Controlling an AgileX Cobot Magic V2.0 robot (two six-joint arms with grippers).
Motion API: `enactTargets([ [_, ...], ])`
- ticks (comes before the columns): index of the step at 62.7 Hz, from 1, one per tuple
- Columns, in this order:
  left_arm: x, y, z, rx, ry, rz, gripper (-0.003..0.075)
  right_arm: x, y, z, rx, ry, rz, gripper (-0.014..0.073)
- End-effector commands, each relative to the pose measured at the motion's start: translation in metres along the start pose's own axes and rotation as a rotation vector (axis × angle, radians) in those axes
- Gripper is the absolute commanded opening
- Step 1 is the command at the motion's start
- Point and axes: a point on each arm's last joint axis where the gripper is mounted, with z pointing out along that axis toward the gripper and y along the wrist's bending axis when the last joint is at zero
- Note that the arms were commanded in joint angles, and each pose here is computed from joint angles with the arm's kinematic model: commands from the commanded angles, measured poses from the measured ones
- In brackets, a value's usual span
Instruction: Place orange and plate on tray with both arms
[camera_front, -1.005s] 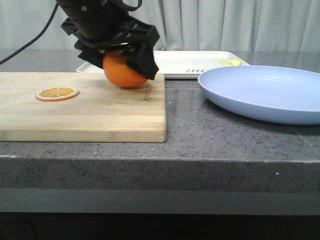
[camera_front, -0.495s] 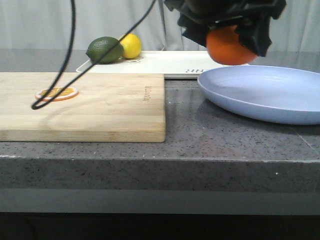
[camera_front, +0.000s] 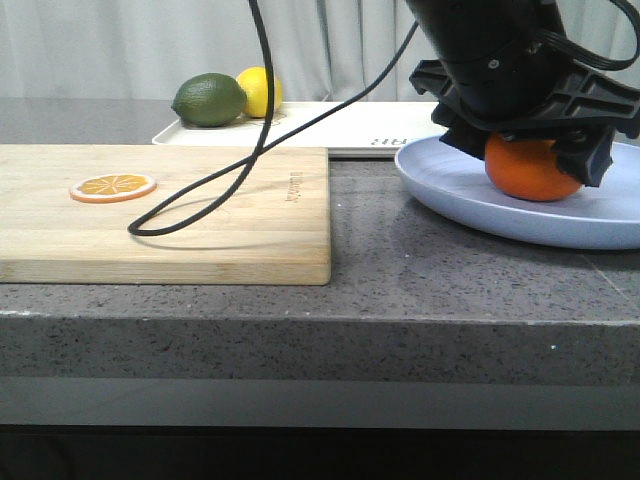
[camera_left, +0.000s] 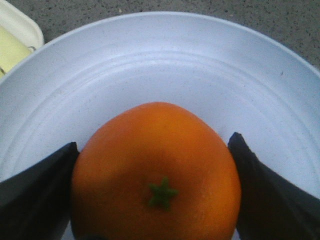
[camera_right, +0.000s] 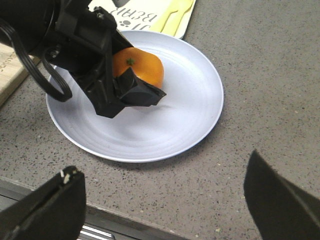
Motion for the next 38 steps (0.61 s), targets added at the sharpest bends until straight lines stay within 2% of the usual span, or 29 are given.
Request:
enactTargets([
  [1, -0.037, -0.006, -0.038, 0.007, -0.179, 0.004, 0.0618, -0.014, -0.002, -0.006, 0.020, -0.091, -0.010, 0.0645],
  [10, -0.036, -0.007, -0.040, 0.013, -0.157, -0.003, 0.0621, -0.014, -0.002, -0.006, 0.020, -0.094, -0.010, 0.0645],
  [18, -0.043, -0.007, -0.060, 0.016, -0.163, -0.004, 0.0621, -0.014, -0.002, -0.006, 0.020, -0.094, -0.010, 0.0645],
  [38, -0.061, 0.001, -0.158, 0.005, -0.214, -0.019, 0.0621, -0.014, -0.002, -0.006, 0.020, -0.094, -0.010, 0.0645],
])
